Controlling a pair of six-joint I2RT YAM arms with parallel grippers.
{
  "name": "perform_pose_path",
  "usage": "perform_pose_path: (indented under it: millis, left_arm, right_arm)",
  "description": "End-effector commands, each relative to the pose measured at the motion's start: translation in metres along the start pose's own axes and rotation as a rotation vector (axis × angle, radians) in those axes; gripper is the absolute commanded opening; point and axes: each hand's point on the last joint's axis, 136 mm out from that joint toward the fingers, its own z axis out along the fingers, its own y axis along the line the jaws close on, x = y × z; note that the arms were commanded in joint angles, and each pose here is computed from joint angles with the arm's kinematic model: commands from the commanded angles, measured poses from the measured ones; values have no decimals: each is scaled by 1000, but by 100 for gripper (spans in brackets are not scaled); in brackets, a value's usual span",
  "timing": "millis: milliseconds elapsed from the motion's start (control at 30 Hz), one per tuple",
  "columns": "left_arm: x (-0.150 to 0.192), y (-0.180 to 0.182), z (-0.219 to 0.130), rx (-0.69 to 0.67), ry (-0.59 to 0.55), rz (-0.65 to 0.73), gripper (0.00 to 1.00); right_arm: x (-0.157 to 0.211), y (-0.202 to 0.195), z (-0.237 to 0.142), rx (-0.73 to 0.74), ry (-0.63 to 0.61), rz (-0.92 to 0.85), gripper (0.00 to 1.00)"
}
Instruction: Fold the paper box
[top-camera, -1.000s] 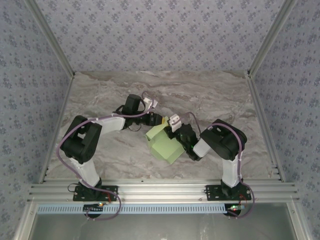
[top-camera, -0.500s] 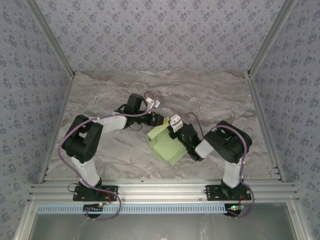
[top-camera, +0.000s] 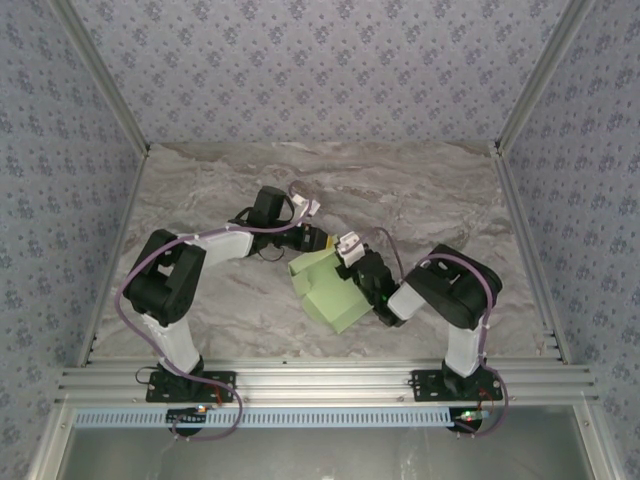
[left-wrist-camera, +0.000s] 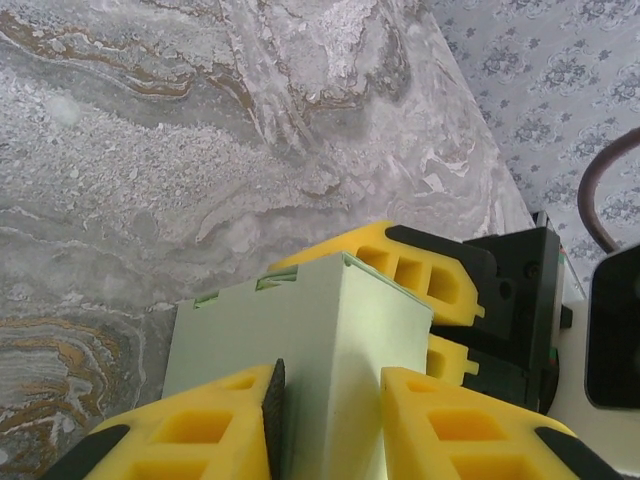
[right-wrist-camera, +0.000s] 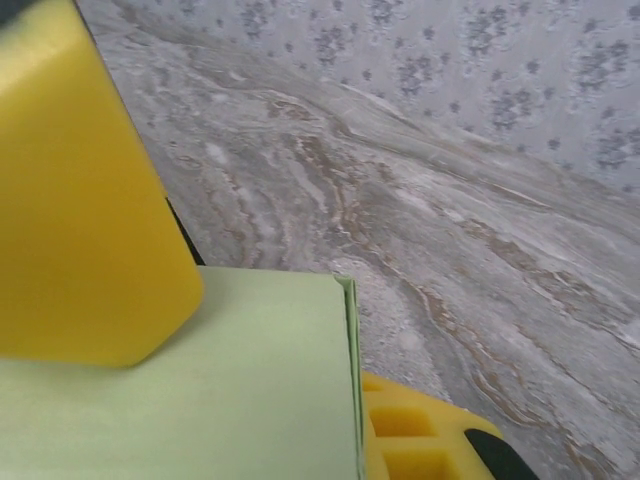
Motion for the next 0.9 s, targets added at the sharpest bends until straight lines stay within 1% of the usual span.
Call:
perform_pose_path:
  millis: [0, 67, 167, 300, 333, 400, 467, 600, 733, 800, 867]
  left_arm:
    - [44, -4, 18, 50, 129, -85, 32]
    - [44, -4, 19, 46, 132, -90, 32]
    - [44, -3, 18, 35, 127, -92, 32]
    - [41, -1, 18, 14, 132, -77, 33]
    - [40, -1, 17, 9, 136, -77, 33]
    - [37, -2, 17, 8, 131, -69, 33]
    - [34, -4, 16, 10, 124, -58, 33]
    - [33, -2, 16, -3, 133, -62, 34]
    - [30, -2, 13, -13, 120, -50, 35]
    - [29, 0, 10, -27, 114, -54, 36]
    - [25, 1, 5, -42, 99, -58, 39]
  right_arm:
    - [-19, -13, 4, 144, -39, -44, 6]
    - [-10, -17, 3, 155, -25, -9, 9]
    - [-1, -19, 2, 124, -5, 52, 17]
    - [4, -3, -1, -28, -3, 75, 30]
    - [7, 2, -3, -75, 5, 75, 34]
    - [13, 6, -7, -129, 31, 75, 39]
    - [17, 9, -12, -170, 39, 75, 42]
    - [28, 9, -23, -209, 72, 81, 44]
    - [30, 17, -36, -279, 83, 63, 48]
    - [29, 17, -42, -290, 87, 64, 49]
    - [29, 20, -48, -311, 92, 60, 49]
